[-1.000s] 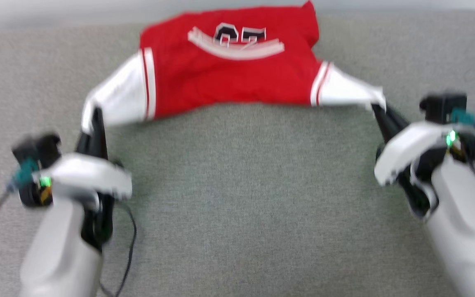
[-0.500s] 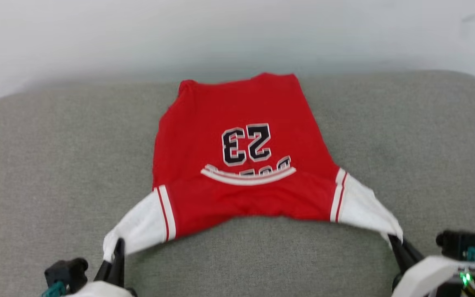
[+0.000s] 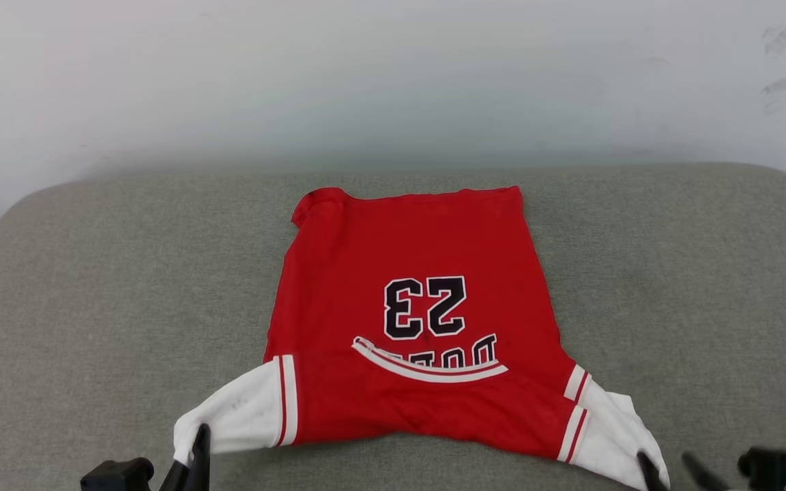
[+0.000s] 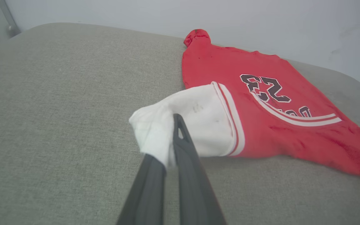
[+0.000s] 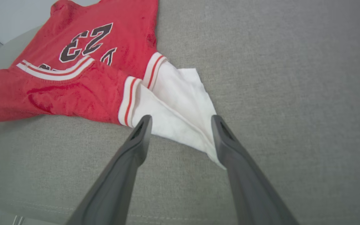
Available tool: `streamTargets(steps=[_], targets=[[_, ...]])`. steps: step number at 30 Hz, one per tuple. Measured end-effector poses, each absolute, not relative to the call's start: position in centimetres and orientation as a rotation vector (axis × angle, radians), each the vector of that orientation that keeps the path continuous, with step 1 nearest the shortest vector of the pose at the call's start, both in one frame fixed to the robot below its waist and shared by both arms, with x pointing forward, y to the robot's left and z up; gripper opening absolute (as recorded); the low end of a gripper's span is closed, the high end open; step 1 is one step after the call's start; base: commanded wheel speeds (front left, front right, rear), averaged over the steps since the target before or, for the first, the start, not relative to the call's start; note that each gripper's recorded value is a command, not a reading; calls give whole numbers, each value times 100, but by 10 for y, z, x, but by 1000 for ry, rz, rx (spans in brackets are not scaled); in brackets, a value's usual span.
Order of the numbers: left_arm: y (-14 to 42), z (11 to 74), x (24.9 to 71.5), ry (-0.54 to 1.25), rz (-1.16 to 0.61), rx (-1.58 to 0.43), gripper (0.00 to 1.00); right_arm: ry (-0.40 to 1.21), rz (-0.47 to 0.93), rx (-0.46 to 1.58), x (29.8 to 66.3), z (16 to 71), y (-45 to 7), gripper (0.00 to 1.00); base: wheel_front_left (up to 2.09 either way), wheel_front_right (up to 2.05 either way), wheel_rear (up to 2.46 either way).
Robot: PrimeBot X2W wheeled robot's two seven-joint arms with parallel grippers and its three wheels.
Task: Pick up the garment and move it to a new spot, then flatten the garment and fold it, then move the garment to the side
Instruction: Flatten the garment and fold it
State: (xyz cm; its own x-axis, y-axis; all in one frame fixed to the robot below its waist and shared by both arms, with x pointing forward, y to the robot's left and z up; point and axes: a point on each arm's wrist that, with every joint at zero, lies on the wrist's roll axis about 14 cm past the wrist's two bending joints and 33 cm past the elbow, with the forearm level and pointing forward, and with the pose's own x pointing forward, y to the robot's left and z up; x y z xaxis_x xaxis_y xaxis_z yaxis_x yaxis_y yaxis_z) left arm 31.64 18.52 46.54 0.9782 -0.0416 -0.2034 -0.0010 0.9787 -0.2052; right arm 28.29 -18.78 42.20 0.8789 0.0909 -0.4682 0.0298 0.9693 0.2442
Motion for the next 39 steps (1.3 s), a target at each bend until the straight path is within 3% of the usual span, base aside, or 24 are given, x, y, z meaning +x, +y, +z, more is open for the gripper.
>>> streamTargets(steps=[6,12,21,27,33,39], targets=[[182,484,323,161,-25,-201,0,307,3,254,342,467,-207,100,0,0,0],[174,503,341,97,-47,-203,0,259,1,261,425,489,-221,100,0,0,0],[171,505,375,42,-57,-220,0,491,61,221,549,479,-204,100,0,0,0],[179,487,393,58,-36,-216,0,704,138,172,604,455,-167,100,0,0,0],[187,466,403,91,-9,-211,0,826,203,140,638,422,-129,100,0,0,0],[199,449,406,127,24,-190,0,954,245,142,643,370,-100,100,0,0,0]])
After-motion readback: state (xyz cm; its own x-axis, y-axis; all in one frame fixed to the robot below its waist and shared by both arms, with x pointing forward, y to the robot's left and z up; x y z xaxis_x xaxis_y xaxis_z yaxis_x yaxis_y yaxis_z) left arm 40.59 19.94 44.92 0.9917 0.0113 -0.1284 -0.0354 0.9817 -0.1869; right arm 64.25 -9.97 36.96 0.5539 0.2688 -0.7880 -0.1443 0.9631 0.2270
